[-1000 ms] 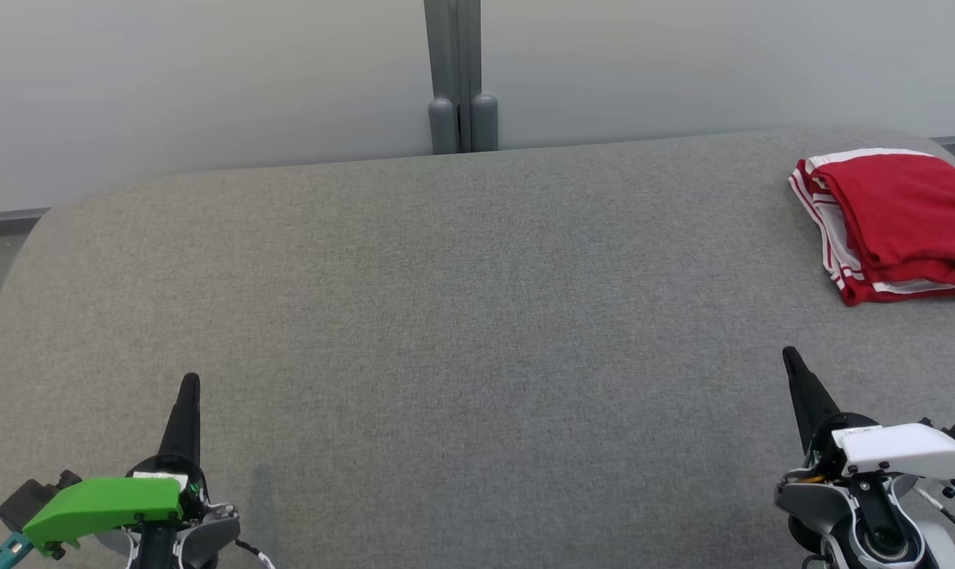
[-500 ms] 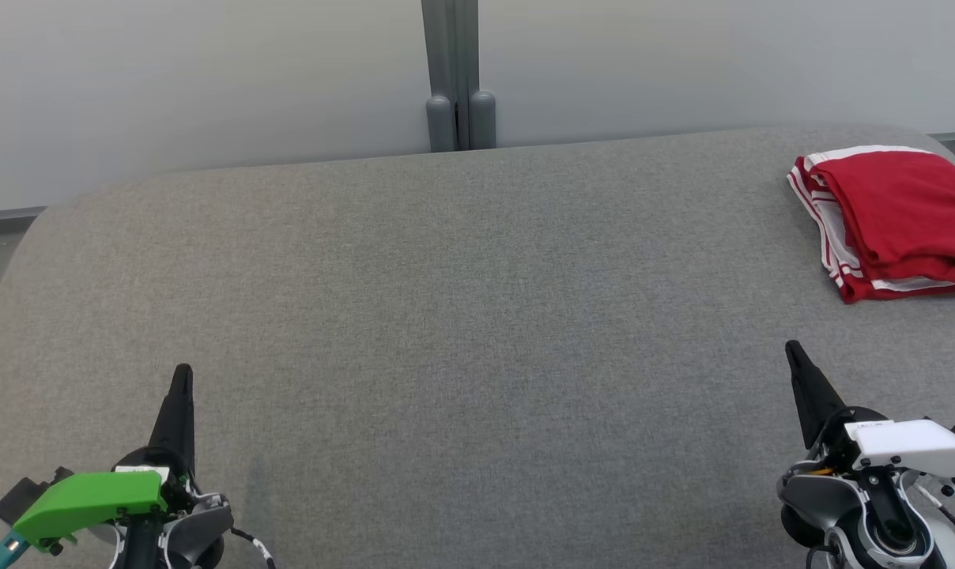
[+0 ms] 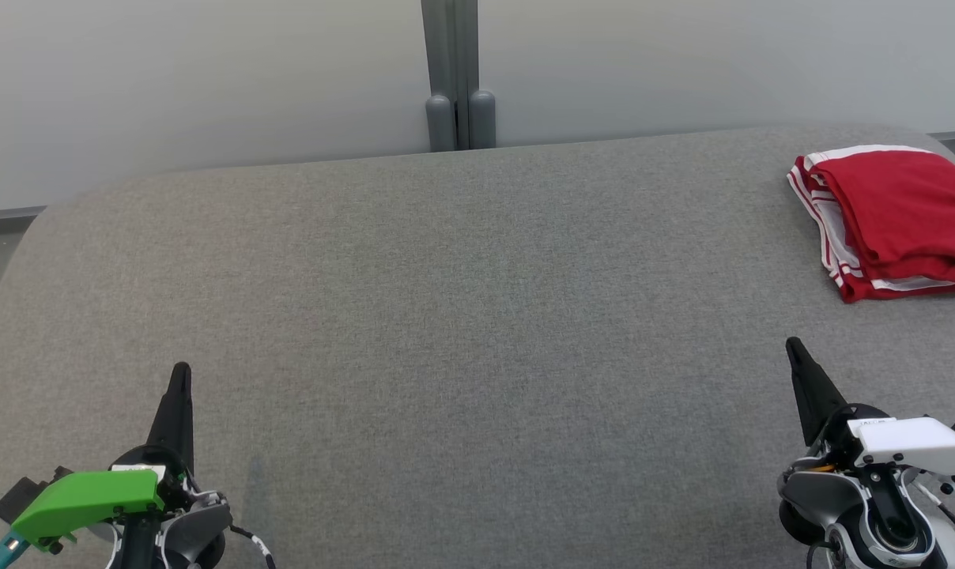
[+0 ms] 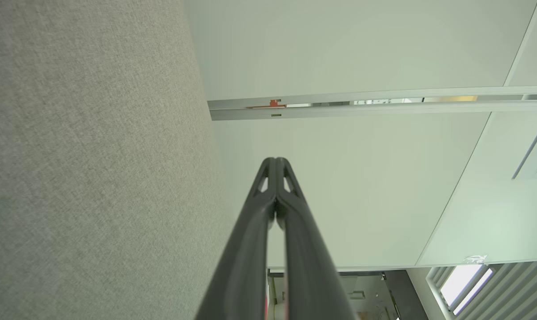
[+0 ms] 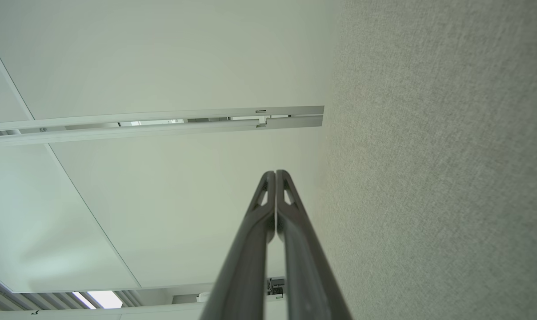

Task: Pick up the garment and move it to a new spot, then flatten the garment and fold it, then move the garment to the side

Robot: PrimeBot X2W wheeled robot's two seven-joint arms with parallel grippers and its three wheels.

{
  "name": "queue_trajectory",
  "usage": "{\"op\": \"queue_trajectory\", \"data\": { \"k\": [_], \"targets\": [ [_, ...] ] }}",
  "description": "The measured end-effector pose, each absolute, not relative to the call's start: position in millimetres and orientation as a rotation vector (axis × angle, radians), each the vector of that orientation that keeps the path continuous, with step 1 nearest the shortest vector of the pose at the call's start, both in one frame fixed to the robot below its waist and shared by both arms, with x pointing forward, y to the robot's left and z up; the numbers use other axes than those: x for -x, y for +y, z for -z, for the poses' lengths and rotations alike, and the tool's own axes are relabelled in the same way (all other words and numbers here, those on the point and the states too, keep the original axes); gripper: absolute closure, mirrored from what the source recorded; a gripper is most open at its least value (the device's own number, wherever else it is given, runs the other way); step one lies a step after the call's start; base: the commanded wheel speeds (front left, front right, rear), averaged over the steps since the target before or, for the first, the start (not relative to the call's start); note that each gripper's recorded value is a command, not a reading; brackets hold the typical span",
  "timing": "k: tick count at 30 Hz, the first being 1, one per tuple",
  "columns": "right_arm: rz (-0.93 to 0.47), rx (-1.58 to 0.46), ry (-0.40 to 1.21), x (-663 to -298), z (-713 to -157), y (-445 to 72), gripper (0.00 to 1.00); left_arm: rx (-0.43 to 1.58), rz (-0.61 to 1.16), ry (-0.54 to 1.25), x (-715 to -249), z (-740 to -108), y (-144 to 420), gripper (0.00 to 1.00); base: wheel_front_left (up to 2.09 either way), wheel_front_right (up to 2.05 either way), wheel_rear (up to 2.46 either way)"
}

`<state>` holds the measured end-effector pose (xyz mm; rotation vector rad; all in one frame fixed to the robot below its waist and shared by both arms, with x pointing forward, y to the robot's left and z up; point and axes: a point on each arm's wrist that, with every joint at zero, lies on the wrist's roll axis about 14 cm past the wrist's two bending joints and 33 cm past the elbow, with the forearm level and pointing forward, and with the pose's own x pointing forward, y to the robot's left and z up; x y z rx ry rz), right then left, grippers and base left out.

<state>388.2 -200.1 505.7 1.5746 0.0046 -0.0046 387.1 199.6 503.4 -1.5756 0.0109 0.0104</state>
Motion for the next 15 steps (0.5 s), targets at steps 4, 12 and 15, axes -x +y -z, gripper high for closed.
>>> {"op": "queue_trajectory", "data": {
  "k": [4,12,15],
  "targets": [
    [0.005,-1.575,0.004,-388.2,-505.7,-200.3,1.0,1.576,-0.01,0.011,-387.1,-503.4,199.8,1.0,0.0,0.0,0.0],
    [0.005,-1.576,0.003,-388.2,-505.8,-200.4,1.0,1.578,-0.012,0.009,-387.1,-503.5,200.3,1.0,0.0,0.0,0.0],
    [0.006,-1.576,0.003,-388.2,-505.8,-200.4,1.0,1.578,-0.012,0.009,-387.0,-503.4,200.4,1.0,0.0,0.0,0.0]
  ]
}}
